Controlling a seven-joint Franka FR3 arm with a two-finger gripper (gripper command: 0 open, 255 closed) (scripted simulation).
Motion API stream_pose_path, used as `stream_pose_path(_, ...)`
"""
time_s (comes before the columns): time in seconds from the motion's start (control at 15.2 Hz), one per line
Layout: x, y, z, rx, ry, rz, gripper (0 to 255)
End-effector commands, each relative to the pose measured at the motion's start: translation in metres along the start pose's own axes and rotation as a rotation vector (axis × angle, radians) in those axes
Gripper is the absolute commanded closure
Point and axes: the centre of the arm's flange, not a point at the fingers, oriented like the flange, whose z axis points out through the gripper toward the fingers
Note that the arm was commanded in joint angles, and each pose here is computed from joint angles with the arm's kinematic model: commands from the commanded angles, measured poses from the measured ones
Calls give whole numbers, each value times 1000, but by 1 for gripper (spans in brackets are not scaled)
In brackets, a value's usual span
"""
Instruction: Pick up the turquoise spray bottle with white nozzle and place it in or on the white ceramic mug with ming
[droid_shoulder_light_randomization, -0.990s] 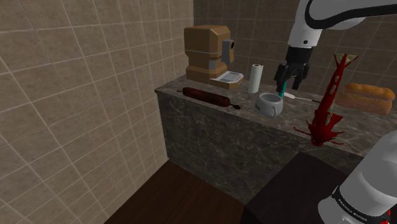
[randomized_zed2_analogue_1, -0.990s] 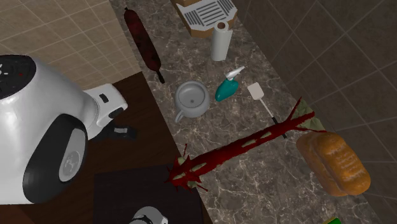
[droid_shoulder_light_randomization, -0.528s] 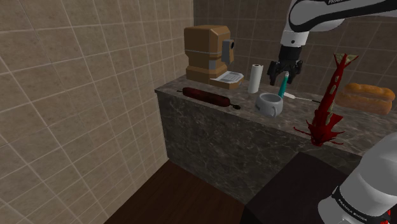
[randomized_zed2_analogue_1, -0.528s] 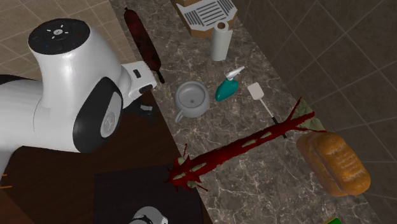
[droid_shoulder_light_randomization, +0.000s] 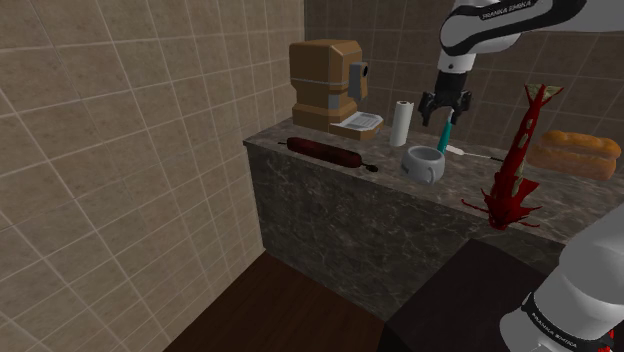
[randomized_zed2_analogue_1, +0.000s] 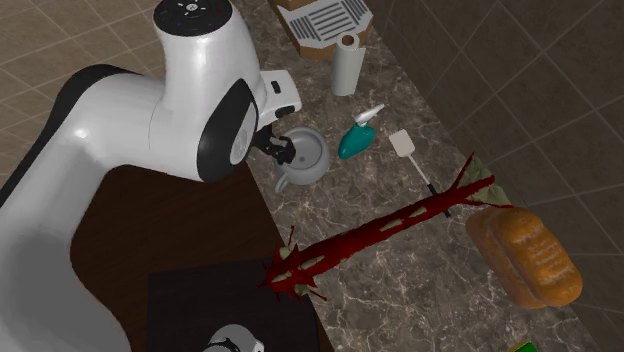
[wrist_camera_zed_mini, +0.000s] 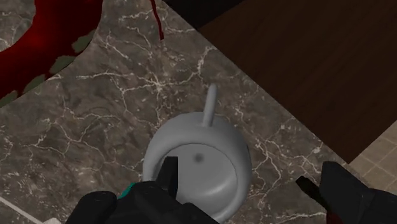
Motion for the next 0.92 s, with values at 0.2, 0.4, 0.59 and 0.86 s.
stream_pose_path(0.2,50,34,4,-28,21,113,0)
stream_pose_path(0.4,78,57,5,-45,33,181,0)
stream_pose_path(0.59,105,82,6,-61,46,248,0)
stream_pose_path(0.86,138,119,6,-83,62,338,0)
